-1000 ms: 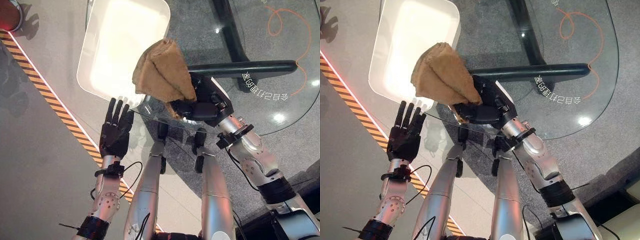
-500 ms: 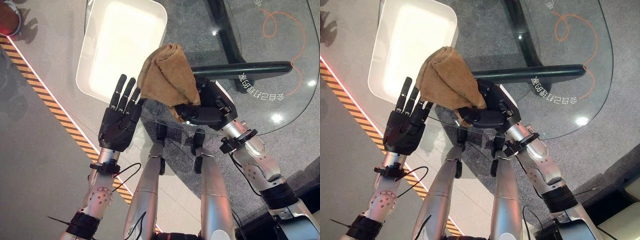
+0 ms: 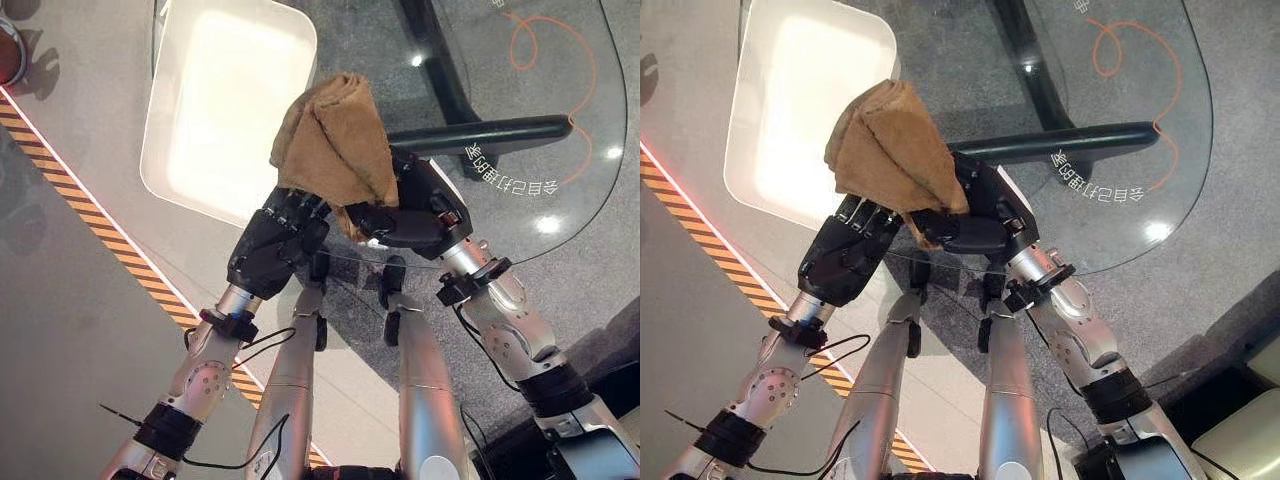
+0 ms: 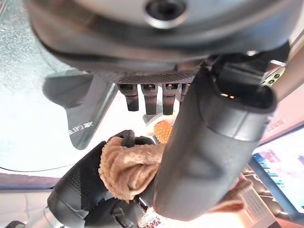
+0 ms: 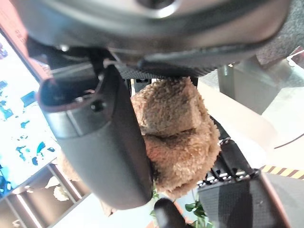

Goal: Wipe the table with a cloth and put it in the basket.

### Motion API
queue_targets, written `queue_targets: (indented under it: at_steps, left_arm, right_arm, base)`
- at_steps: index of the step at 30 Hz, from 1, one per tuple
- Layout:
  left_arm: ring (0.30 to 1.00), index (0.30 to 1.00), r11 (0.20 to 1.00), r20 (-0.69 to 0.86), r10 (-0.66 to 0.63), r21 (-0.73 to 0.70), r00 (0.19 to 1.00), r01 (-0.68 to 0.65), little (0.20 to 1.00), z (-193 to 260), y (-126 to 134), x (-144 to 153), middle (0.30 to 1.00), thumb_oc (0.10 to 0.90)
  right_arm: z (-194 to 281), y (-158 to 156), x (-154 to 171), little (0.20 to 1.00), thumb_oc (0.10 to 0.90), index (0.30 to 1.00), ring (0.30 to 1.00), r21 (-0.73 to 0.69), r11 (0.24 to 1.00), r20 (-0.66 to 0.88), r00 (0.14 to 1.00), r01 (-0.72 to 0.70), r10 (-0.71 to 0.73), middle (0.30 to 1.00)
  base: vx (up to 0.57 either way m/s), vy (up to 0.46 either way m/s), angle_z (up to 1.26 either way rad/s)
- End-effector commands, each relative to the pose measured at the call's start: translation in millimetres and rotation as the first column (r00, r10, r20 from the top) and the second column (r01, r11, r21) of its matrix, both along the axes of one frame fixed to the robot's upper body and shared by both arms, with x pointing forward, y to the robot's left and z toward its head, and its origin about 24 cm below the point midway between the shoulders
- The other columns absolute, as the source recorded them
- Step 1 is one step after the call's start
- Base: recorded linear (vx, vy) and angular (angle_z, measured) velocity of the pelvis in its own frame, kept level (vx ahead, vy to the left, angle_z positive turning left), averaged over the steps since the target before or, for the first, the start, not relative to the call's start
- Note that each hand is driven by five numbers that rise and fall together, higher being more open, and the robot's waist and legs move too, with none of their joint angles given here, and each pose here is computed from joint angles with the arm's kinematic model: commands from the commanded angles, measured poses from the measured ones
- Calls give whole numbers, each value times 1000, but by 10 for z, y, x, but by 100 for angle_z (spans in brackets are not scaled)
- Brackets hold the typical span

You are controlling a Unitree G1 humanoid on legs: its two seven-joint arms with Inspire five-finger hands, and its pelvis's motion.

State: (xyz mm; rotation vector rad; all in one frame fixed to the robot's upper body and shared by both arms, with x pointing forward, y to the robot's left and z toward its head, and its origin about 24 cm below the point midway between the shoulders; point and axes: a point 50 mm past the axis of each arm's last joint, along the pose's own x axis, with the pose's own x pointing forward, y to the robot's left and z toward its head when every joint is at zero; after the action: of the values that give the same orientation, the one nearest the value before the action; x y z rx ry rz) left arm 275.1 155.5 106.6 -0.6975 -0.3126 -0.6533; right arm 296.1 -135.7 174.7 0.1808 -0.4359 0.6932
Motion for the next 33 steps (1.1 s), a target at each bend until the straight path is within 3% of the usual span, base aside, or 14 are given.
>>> queue_targets:
  at_steps: [1, 10, 23, 30, 33]
  left_arm:
    - [900, 900, 994, 156, -99, -29, 983, 104, 900, 259, -147, -62, 900, 800]
    - [900, 900, 990, 249, -101, -68, 963, 121, 900, 434, -238, -69, 900, 800]
    - [900, 900, 942, 389, -119, -247, 913, 228, 900, 642, -282, -197, 900, 800]
    - [900, 900, 940, 400, -120, -248, 909, 233, 900, 648, -276, -236, 900, 800]
    - [900, 900, 946, 376, -107, -246, 920, 211, 900, 618, -239, -232, 900, 800]
  right_arm:
    - [635, 263, -294, 200, 100, 300, 300, 97, 973, 334, 928, -209, 166, 300]
    - [496, 438, -228, 200, 100, 300, 300, -13, 987, 243, 957, -158, 156, 300]
    - [110, 407, -115, 200, 100, 300, 300, -118, 992, 81, 996, -37, 46, 300]
    - [56, 198, -64, 200, 100, 300, 300, -66, 994, 63, 994, 90, -86, 300]
    - [95, 48, -70, 200, 100, 300, 300, 19, 991, 81, 987, 135, -136, 300]
  base:
    - [0, 0, 0]
    - [0, 0, 0]
    - [1, 1, 0]
    - [4, 2, 1]
    - [0, 0, 0]
